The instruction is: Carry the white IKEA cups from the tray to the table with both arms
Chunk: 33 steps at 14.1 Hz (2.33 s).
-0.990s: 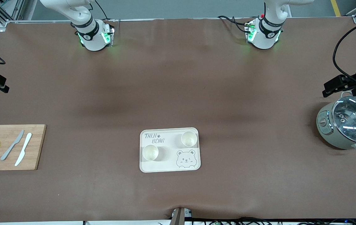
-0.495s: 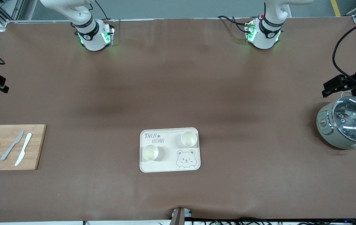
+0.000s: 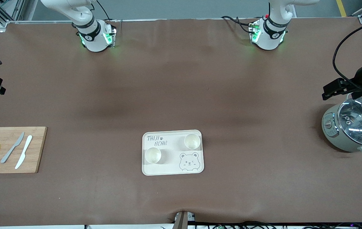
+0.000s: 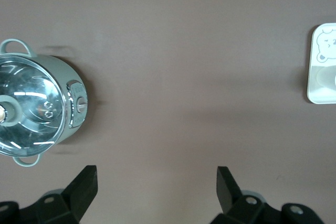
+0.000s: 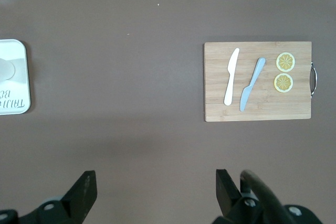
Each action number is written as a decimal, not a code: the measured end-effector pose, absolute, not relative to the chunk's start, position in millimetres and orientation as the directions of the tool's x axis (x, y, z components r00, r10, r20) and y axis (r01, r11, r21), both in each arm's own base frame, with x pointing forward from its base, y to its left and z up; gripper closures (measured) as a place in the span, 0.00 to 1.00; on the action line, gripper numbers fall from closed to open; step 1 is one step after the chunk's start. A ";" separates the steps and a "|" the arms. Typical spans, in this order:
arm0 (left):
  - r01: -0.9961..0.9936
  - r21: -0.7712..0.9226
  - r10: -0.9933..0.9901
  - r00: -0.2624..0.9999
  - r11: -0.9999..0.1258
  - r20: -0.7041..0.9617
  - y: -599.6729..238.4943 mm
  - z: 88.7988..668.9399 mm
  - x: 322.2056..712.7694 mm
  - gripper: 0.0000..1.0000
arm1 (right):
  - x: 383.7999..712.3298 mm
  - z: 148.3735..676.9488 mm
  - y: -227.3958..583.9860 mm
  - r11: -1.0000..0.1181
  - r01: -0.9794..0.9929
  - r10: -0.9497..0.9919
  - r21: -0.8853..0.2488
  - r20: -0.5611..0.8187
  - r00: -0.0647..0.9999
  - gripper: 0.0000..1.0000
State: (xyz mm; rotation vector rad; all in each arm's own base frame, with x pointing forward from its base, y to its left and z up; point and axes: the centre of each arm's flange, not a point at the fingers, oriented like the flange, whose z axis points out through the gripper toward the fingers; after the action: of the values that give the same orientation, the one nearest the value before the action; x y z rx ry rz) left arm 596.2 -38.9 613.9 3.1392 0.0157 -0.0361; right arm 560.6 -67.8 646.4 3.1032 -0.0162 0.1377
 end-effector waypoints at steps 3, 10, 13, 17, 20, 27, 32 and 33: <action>-0.002 -0.002 -0.002 0.998 -1.000 -0.060 -51.8 583.6 609.8 0.00 | 559.6 647.4 -75.9 -0.999 -0.027 -0.023 0.035 0.091 0.996 0.00; -0.017 -0.005 -0.016 0.998 -1.000 -0.056 -121.9 527.3 635.4 0.00 | 559.9 646.6 -74.1 -0.999 -0.023 -0.020 0.034 0.087 0.996 0.00; 0.018 0.003 0.018 0.999 -1.000 -0.047 -161.5 512.7 636.2 0.00 | 563.4 640.1 -67.4 -1.000 -0.017 -0.017 0.002 0.079 0.997 0.00; 0.082 0.025 0.081 0.996 -0.996 -0.035 -202.4 485.0 641.6 0.00 | 574.8 625.9 -42.8 -1.000 0.020 0.019 -0.015 0.068 0.998 0.00; 0.136 0.031 0.135 0.991 -0.990 -0.017 -231.3 468.6 643.0 0.00 | 590.8 615.6 -7.9 -0.998 0.070 0.069 -0.008 0.069 0.995 0.00; 0.250 0.112 0.251 0.968 -0.962 -0.008 -304.3 409.8 644.4 0.00 | 681.9 521.8 145.3 -0.996 0.020 0.005 -0.085 0.167 0.986 0.00; 0.271 0.150 0.280 0.959 -0.951 0.036 -363.6 350.7 642.0 0.00 | 715.7 429.3 207.4 -0.994 -0.039 -0.058 -0.102 0.189 0.980 0.00; 0.268 0.159 0.278 0.960 -0.950 0.046 -367.6 344.5 643.7 0.00 | 719.3 418.4 210.3 -0.994 -0.042 -0.062 -0.105 0.196 0.979 0.00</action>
State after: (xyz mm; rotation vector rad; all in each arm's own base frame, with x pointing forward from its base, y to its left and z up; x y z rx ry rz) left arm 643.7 -367.6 344.5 2.9598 0.4143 0.1019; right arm 719.3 210.3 418.4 3.2245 -0.0856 0.3251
